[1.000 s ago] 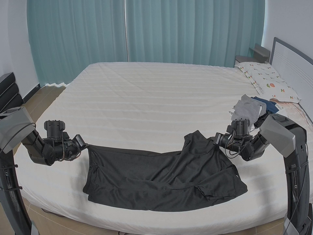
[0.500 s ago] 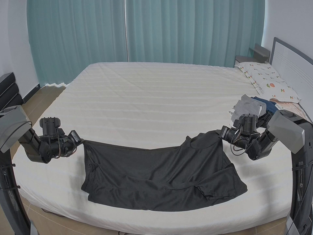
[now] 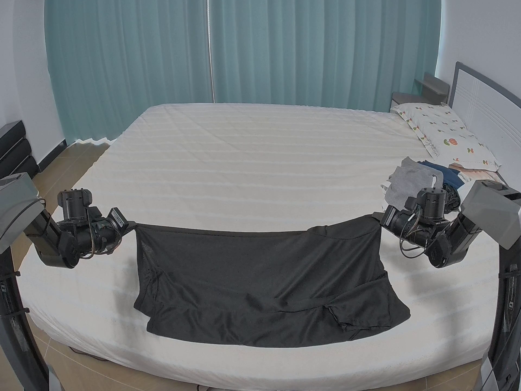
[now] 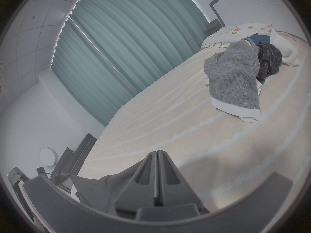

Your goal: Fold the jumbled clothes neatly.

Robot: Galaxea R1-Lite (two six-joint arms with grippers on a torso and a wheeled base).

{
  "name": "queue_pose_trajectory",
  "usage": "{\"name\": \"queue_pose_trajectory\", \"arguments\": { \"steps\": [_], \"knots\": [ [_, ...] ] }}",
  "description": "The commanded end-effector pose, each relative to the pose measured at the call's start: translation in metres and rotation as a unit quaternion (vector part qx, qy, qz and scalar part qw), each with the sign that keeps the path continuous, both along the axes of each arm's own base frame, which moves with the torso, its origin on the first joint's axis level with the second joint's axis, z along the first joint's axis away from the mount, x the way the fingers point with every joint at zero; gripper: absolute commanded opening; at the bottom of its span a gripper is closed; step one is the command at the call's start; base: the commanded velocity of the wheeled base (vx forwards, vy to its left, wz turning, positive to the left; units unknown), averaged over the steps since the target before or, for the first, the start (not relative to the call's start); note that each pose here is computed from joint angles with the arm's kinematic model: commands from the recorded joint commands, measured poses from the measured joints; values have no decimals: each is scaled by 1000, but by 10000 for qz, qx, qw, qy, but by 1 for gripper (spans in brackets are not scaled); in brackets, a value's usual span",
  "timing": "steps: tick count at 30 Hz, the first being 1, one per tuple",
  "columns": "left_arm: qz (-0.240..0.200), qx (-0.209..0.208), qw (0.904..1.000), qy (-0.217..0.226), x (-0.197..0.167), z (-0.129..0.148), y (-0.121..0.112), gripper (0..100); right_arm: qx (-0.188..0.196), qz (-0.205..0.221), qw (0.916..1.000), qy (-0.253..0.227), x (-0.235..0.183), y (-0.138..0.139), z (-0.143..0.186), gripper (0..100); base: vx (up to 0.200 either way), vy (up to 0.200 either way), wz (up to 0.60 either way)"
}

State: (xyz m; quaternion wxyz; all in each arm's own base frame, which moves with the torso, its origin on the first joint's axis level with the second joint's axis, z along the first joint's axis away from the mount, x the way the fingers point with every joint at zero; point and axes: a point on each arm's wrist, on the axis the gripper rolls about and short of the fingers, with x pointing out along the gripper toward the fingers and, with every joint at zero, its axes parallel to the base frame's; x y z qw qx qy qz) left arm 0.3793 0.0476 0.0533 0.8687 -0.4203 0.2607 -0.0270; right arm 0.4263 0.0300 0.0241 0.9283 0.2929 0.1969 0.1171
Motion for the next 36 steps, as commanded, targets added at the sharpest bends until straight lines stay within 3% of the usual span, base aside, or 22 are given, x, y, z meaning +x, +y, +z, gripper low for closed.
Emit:
{"name": "queue_pose_trajectory", "arguments": {
  "steps": [1,4,26,36],
  "knots": [
    [-8,-172,9997,-171,-11,21,11,0,16,90,9999,46,-13,-9,5,0,0,0,0],
    [-184,-203,9995,-140,-10,15,5,0,33,133,9999,23,-13,-9,6,0,0,0,0],
    [-113,-208,9997,6,-3,1,10,0,88,16,9999,71,-12,-8,-1,0,0,0,0],
    [-557,426,9975,125,-17,-16,8,0,184,261,9990,320,-29,-15,2,0,0,0,0]
  ]
}}
